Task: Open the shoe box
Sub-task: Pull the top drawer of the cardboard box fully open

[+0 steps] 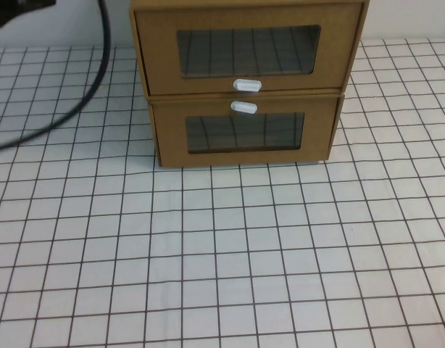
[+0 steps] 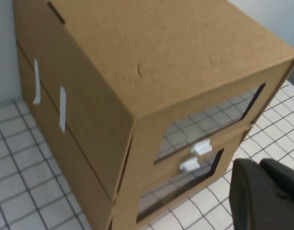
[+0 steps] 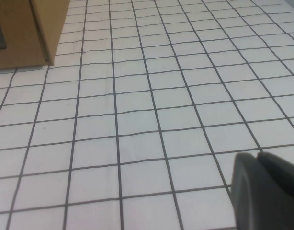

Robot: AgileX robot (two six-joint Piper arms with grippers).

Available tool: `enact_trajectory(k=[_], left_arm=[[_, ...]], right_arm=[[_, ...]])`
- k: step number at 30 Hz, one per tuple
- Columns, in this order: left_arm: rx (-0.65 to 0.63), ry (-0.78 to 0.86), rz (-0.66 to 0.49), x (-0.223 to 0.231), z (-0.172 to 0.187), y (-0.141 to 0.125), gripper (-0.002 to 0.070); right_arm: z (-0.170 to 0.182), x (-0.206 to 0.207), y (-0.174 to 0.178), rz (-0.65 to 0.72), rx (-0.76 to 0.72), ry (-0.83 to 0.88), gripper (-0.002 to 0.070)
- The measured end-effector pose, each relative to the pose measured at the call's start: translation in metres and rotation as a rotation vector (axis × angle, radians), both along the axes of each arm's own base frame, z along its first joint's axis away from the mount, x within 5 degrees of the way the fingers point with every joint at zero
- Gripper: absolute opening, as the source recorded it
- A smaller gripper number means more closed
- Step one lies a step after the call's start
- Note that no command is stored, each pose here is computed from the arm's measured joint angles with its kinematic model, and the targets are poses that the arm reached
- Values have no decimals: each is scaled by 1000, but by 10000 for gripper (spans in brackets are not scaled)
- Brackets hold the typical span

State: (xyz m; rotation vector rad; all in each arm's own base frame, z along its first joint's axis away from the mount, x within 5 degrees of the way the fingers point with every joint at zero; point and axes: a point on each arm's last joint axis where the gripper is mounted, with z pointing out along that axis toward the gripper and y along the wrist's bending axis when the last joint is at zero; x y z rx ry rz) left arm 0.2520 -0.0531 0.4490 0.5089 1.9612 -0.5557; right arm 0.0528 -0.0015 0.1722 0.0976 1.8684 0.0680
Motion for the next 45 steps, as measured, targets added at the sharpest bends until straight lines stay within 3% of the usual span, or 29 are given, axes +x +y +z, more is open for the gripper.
enact_trajectory(k=[4, 10, 20, 29, 41, 45], left_arm=[[6, -19, -90, 49, 17, -18, -5], [18, -64, -242, 104, 23, -69, -5], [76, -91, -323, 165, -13, -129, -5], [126, -44, -294, 194, -55, -138, -5], [127, -54, -281, 197, -56, -138, -5], [128, -56, -282, 197, -56, -138, -5]], right_arm=[[0, 0, 0, 0, 0, 0, -13], [0, 0, 0, 0, 0, 0, -14], [0, 0, 0, 0, 0, 0, -14], [0, 0, 0, 0, 0, 0, -14], [1, 0, 0, 1, 0, -8, -14], [11, 3, 3, 14, 72, -119, -14]])
